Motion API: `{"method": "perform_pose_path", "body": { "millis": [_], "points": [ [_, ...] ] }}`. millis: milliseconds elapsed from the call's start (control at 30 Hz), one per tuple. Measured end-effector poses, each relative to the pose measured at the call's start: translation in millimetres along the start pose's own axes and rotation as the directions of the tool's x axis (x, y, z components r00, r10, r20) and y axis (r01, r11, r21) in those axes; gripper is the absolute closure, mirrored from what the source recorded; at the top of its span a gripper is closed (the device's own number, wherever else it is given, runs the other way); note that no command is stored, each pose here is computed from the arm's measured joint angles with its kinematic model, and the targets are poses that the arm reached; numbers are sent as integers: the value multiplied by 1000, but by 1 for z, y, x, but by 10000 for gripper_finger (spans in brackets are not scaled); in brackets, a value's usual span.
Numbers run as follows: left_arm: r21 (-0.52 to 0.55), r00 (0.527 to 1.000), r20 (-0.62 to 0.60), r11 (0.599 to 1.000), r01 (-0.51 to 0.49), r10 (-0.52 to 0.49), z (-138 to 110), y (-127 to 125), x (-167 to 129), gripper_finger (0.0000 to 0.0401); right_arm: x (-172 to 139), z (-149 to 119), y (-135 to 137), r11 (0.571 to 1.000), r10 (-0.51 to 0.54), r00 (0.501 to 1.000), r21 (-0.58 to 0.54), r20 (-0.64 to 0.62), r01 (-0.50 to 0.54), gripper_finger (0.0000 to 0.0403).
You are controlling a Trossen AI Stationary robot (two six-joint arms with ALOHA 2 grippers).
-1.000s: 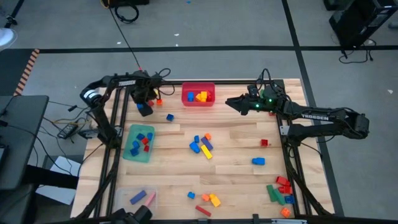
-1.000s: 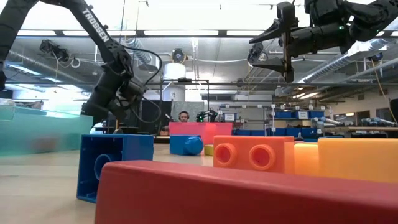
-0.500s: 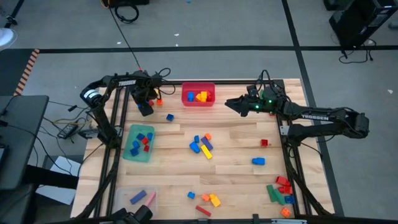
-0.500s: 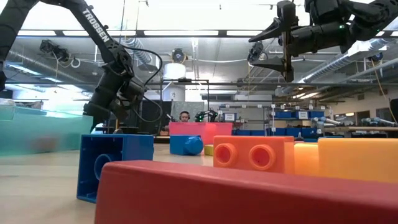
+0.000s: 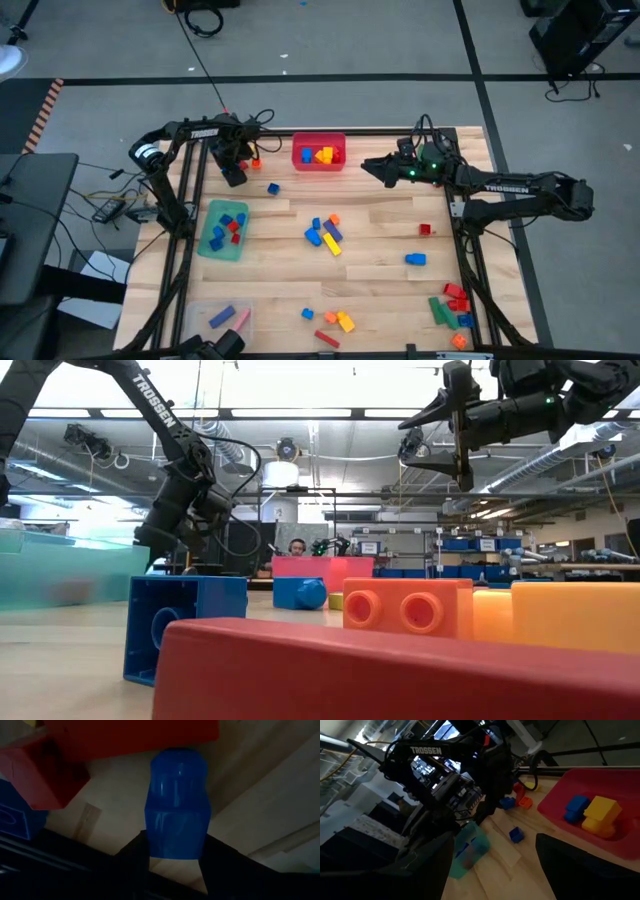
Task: Sort blocks by size
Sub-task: Put the blue 1 studded building block into the red bin
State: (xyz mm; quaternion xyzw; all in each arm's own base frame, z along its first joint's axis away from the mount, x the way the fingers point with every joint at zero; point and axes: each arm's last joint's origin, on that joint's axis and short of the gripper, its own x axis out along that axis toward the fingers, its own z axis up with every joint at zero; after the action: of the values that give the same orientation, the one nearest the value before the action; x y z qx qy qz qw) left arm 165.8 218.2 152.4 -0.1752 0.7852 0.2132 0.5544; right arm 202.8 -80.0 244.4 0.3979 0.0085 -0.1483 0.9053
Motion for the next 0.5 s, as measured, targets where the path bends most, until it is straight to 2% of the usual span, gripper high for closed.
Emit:
{"method": "perform_pose_path", "body": {
  "millis": [300, 500],
  "points": [
    [-53, 1000, -23, 998, 15, -16, -6, -1, -4, 252, 0, -1, 1, 1000, -17, 1000, -1, 16, 17, 108],
    [-125, 997, 74, 992, 23, -14, -18, -1, -24, 247, 0, -1, 1, 1000, -18, 1000, -3, 17, 18, 108]
  ]
}}
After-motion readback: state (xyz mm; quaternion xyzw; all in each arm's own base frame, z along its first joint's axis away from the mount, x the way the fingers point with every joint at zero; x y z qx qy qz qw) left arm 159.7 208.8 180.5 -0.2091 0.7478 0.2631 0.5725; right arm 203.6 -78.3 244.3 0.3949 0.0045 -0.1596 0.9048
